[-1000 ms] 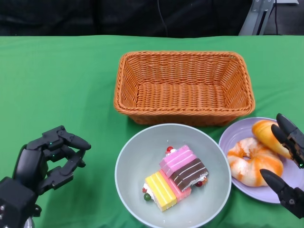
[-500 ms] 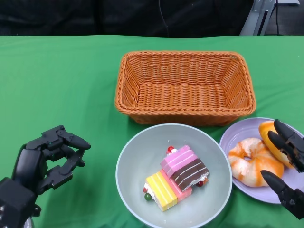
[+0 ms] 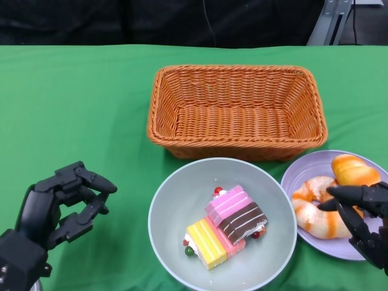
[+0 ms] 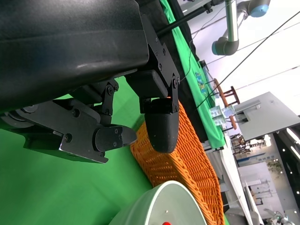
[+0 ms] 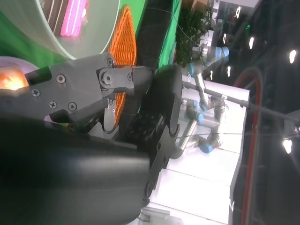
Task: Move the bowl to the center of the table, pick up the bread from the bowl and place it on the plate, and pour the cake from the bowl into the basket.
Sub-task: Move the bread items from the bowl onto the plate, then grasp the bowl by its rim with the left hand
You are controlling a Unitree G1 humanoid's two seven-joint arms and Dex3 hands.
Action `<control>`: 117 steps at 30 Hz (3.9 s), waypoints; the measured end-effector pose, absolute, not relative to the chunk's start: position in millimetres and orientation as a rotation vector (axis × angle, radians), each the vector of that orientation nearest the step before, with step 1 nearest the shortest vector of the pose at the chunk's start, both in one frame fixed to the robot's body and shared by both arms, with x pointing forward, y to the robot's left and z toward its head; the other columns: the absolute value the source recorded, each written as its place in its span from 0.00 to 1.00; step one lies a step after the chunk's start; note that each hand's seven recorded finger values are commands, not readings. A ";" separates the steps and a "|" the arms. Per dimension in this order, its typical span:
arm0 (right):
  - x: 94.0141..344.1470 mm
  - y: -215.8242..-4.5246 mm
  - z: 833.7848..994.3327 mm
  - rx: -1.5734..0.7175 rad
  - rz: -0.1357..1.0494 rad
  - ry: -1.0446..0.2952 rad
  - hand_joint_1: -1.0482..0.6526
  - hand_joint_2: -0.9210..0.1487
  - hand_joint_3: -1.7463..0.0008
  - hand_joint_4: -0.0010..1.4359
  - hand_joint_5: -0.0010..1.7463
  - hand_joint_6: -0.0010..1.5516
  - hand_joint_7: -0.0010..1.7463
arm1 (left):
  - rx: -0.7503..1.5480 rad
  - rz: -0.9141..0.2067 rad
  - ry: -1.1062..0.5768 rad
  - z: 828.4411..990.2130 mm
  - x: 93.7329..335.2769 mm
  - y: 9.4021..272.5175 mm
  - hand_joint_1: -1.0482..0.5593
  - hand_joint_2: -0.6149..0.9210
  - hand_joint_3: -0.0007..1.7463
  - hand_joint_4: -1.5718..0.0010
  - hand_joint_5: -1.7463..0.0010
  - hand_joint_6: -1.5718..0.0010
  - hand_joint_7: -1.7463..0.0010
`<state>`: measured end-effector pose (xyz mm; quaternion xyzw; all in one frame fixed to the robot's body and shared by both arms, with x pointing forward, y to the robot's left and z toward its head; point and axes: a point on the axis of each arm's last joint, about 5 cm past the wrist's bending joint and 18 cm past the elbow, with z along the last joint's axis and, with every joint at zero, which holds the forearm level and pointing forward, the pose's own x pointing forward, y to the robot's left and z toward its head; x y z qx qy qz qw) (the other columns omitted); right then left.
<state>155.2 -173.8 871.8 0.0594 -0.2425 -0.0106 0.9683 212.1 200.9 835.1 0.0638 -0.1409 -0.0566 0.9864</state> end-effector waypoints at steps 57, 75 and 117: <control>167.2 -175.0 883.8 0.262 -0.015 -0.404 0.56 0.14 0.62 0.53 0.90 0.50 0.64 | 0.989 -0.588 -1.233 855.9 232.3 214.5 0.42 0.89 0.00 0.54 0.93 0.53 0.97; 168.4 -169.1 881.3 0.265 -0.010 -0.394 0.56 0.13 0.63 0.55 0.86 0.51 0.61 | 1.057 -0.733 -1.305 848.9 239.9 208.9 0.40 0.92 0.00 0.48 0.93 0.47 0.98; 168.4 -161.2 877.6 0.252 0.000 -0.390 0.55 0.15 0.61 0.56 0.85 0.52 0.59 | 1.113 -0.854 -1.336 861.8 255.7 186.3 0.41 0.91 0.00 0.41 1.00 0.45 1.00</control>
